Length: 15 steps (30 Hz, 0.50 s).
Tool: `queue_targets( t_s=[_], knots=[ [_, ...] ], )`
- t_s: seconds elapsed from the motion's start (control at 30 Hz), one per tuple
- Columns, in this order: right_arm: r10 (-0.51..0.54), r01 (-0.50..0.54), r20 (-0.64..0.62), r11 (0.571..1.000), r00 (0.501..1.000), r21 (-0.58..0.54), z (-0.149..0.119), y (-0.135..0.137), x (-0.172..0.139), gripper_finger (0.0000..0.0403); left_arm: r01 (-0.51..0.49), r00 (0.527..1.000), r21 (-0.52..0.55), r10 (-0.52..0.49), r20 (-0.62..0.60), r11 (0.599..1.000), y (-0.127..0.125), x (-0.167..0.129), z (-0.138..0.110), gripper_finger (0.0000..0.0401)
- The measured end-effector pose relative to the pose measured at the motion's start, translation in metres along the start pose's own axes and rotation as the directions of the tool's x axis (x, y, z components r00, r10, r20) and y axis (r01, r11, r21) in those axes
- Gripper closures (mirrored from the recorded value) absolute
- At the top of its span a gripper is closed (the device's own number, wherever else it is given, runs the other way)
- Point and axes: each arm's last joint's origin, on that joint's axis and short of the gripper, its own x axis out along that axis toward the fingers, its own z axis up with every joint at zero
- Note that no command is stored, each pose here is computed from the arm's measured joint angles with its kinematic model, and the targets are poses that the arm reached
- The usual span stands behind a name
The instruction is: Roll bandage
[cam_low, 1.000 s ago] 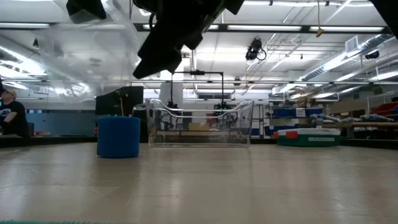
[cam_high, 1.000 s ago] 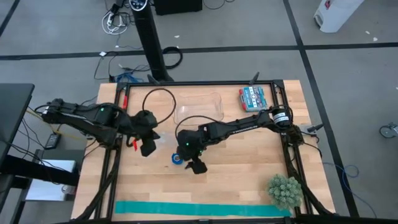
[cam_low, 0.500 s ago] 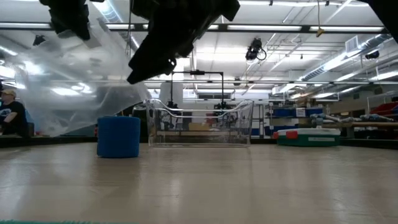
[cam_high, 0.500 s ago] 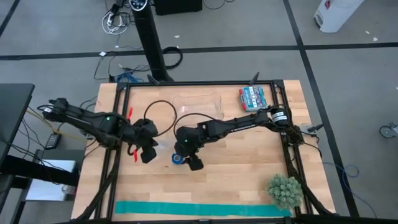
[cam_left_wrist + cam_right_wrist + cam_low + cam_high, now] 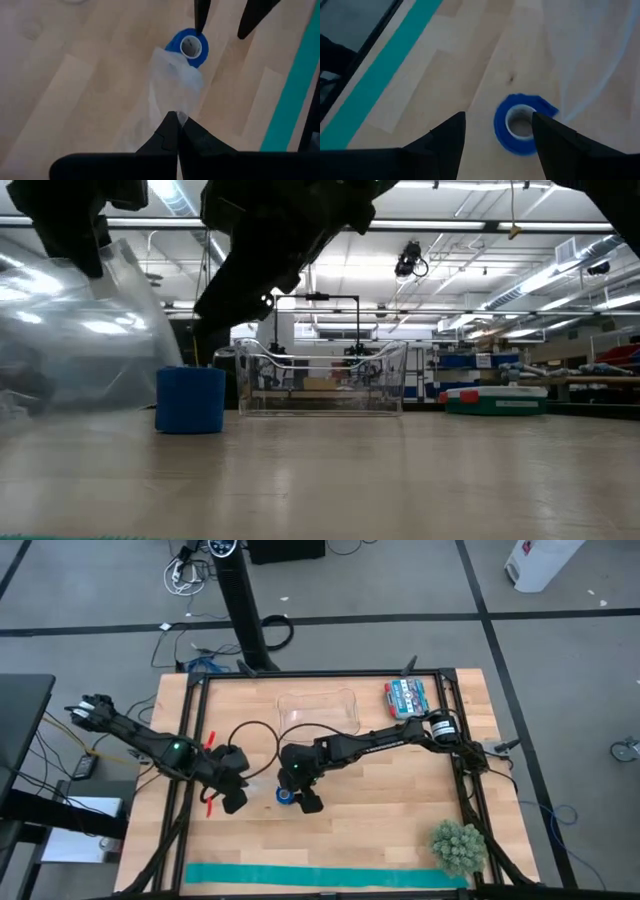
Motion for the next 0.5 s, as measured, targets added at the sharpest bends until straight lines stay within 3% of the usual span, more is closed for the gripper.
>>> queue_targets(
  t_s=[0.23,0.5],
  knots=[
    [0.054,-0.054,0.01,0.999,0.998,-0.007,-0.002,0.003,0.009,0.0183,-0.002,1.0,-0.057,0.0,-0.027,0.998,0.0,0.01,-0.013,0.04],
    [0.048,-0.047,0.008,0.998,0.999,-0.033,-0.003,0.004,0.011,0.0183,0.002,1.0,-0.086,-0.004,-0.021,0.996,0.0,0.01,-0.013,0.04]
  ],
)
